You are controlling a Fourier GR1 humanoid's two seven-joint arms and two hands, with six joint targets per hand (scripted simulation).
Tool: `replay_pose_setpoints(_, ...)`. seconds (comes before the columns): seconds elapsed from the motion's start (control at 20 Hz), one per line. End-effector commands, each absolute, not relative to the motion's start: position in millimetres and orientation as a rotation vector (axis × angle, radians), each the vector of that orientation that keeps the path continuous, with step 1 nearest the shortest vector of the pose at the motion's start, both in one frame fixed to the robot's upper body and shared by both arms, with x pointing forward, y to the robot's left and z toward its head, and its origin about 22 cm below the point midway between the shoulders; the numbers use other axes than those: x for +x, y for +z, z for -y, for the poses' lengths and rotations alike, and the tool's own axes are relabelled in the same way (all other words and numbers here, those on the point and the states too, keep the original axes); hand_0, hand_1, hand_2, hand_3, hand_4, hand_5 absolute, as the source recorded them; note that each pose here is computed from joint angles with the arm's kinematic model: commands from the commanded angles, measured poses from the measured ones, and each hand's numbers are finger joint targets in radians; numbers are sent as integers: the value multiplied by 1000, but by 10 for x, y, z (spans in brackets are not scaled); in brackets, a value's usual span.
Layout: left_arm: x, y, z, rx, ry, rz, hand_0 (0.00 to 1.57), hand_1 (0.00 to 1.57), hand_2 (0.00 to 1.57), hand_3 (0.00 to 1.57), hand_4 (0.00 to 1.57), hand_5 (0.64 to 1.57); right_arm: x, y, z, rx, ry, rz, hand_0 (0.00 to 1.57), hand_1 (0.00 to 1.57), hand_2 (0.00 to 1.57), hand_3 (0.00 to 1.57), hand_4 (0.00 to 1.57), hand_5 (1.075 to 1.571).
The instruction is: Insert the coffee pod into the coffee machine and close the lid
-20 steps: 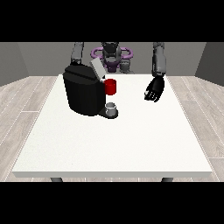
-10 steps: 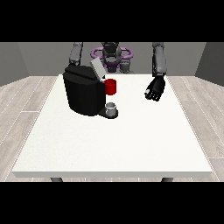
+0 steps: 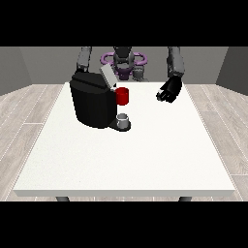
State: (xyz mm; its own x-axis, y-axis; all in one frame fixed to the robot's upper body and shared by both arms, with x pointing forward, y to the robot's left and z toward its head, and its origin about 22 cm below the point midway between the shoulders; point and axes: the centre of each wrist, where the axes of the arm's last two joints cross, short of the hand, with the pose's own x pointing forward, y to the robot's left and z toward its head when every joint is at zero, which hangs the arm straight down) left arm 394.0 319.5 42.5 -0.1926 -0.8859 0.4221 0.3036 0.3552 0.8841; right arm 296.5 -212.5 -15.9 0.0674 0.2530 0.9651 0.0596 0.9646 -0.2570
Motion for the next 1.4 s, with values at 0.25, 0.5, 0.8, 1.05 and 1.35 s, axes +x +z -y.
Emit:
replay_pose_setpoints(0.25, 4251, 996, -2668, 491, -1260, 1383, 1402, 1402, 1390, 1329, 542, 1571, 3085, -288, 2104, -288, 161, 1483, 0, 0, 0, 0, 0, 1571)
replay_pose_setpoints(0.5, 4336, 1226, -2378, 467, -1271, 1375, 1418, 1418, 1400, 1334, 534, 1571, 3078, -347, 2113, -257, 144, 1471, 0, 0, 0, 0, 0, 1571)
replay_pose_setpoints(0.8, 4406, 1363, -2196, 407, -1178, 1384, 1380, 1380, 1397, 1375, 522, 1571, 2919, -435, 2062, -181, 171, 1448, 0, 0, 0, 0, 0, 1571)
replay_pose_setpoints(1.05, 4530, 1922, -2357, 485, -1115, 1440, 1202, 1202, 1240, 1256, 491, 1571, 3085, -99, 1777, -173, 177, 1554, 0, 0, 0, 0, 0, 1571)
replay_pose_setpoints(1.35, 4569, 2457, -2408, 610, -1087, 1525, 1155, 1155, 1247, 1266, 484, 1571, 3253, 189, 1751, -201, 171, 1669, 0, 0, 0, 0, 0, 1571)
